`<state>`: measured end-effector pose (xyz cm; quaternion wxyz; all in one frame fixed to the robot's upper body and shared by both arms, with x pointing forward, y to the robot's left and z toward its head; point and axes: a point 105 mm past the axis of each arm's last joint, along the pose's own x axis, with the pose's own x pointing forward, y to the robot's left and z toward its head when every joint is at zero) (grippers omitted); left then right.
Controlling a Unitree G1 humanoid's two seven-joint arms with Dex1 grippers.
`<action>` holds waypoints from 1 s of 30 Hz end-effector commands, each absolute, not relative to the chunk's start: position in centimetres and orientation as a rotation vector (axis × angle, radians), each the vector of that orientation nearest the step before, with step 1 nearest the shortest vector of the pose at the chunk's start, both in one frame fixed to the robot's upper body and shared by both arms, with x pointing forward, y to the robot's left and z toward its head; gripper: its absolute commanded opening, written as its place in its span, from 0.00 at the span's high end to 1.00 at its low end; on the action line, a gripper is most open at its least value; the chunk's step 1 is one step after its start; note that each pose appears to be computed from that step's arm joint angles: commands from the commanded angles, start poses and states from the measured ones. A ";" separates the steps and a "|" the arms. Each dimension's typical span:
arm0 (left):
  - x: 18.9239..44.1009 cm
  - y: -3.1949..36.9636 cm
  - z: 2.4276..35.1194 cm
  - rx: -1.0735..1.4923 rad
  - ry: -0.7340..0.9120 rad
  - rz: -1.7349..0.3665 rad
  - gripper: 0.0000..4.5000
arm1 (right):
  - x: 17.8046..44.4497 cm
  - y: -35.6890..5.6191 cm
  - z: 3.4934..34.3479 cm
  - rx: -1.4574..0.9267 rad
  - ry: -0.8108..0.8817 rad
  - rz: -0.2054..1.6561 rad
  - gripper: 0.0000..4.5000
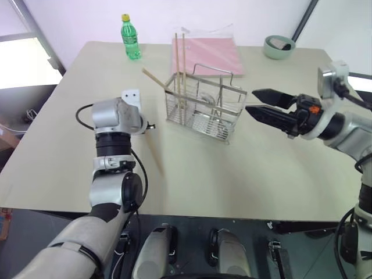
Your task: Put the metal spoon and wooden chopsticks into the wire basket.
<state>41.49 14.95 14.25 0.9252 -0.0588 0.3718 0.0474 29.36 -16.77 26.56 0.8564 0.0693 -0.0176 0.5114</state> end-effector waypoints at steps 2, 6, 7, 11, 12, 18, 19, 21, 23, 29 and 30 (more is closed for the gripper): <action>43.1 16.0 17.1 -0.037 0.574 0.145 0.99 | 28.9 -17.1 28.1 0.116 -0.111 1.076 0.00; 44.4 19.1 21.9 0.015 0.309 0.248 0.99 | 29.1 -17.1 28.3 0.117 -0.115 1.077 0.00; 44.6 20.1 23.7 -0.006 0.217 0.285 0.99 | 29.2 -17.1 28.3 0.117 -0.116 1.078 0.00; 43.8 23.8 32.1 -0.035 -0.187 0.402 0.99 | 29.4 -17.2 28.6 0.113 -0.115 1.076 0.00; 42.9 23.5 36.0 -0.044 -0.366 0.345 0.99 | 29.4 -17.2 28.7 0.113 -0.113 1.079 0.00; 37.8 15.3 46.5 -0.174 -0.826 -0.262 0.99 | 29.4 -17.1 28.8 0.109 -0.094 1.085 0.00; 37.5 14.1 46.8 -0.163 -0.841 -0.313 0.99 | 29.4 -17.1 28.9 0.110 -0.096 1.084 0.00; 37.2 12.7 47.1 -0.149 -0.854 -0.368 0.99 | 29.4 -17.0 28.9 0.111 -0.099 1.082 0.00; 36.6 10.3 46.9 -0.169 -0.852 -0.471 0.99 | 29.2 -16.9 28.9 0.111 -0.101 1.080 0.00; 37.1 6.3 43.9 -0.158 -0.767 -0.573 0.99 | 28.5 -17.5 28.8 0.115 -0.108 1.041 0.00; 37.4 6.1 43.2 -0.159 -0.753 -0.575 0.99 | 28.4 -17.6 28.8 0.119 -0.111 1.034 0.00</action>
